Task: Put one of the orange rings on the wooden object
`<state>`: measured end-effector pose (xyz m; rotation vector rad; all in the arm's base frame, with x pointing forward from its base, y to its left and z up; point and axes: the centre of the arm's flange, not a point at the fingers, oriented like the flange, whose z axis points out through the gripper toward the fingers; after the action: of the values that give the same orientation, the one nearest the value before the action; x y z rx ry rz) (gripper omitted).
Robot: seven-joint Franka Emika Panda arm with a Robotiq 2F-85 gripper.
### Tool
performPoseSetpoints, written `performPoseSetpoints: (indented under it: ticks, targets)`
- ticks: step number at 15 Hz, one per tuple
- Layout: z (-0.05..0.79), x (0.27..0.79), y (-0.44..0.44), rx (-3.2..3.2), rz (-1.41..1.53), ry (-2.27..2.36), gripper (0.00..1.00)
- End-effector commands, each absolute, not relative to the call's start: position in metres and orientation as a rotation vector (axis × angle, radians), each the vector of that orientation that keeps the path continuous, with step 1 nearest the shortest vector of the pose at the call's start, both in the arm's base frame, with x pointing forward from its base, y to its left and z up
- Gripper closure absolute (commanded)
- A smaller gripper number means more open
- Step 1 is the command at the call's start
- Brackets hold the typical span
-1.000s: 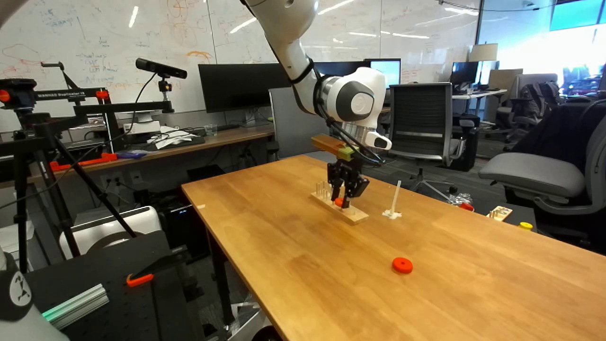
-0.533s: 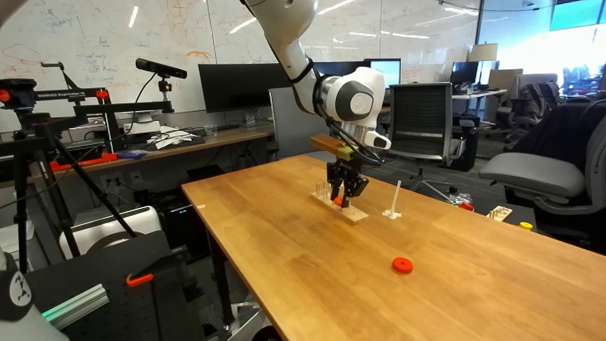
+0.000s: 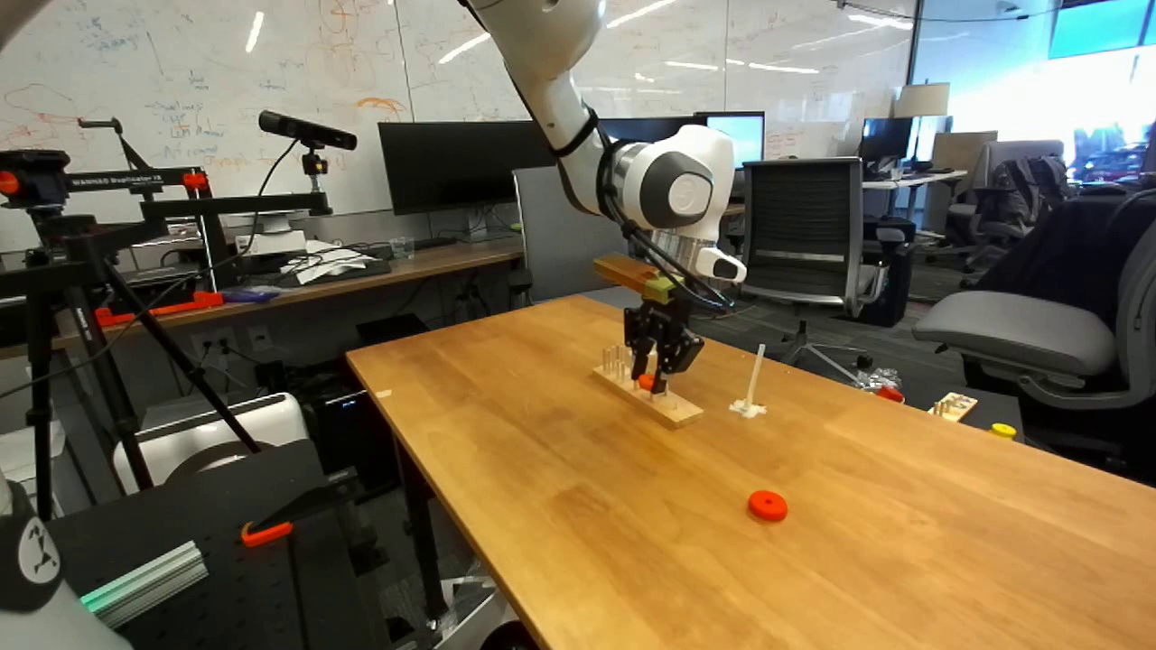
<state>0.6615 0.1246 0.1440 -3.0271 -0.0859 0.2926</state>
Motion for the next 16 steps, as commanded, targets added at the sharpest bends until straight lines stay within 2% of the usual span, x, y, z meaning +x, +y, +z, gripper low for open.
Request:
performPoseSetpoints:
  ticks: [1,16]
  targets:
    - [0.1511,0.6669,0.1266,-3.015,0.293,-0.069,0.83]
    - [0.1480,0.6731,0.1231,-3.022,0.294,-0.051,0.83]
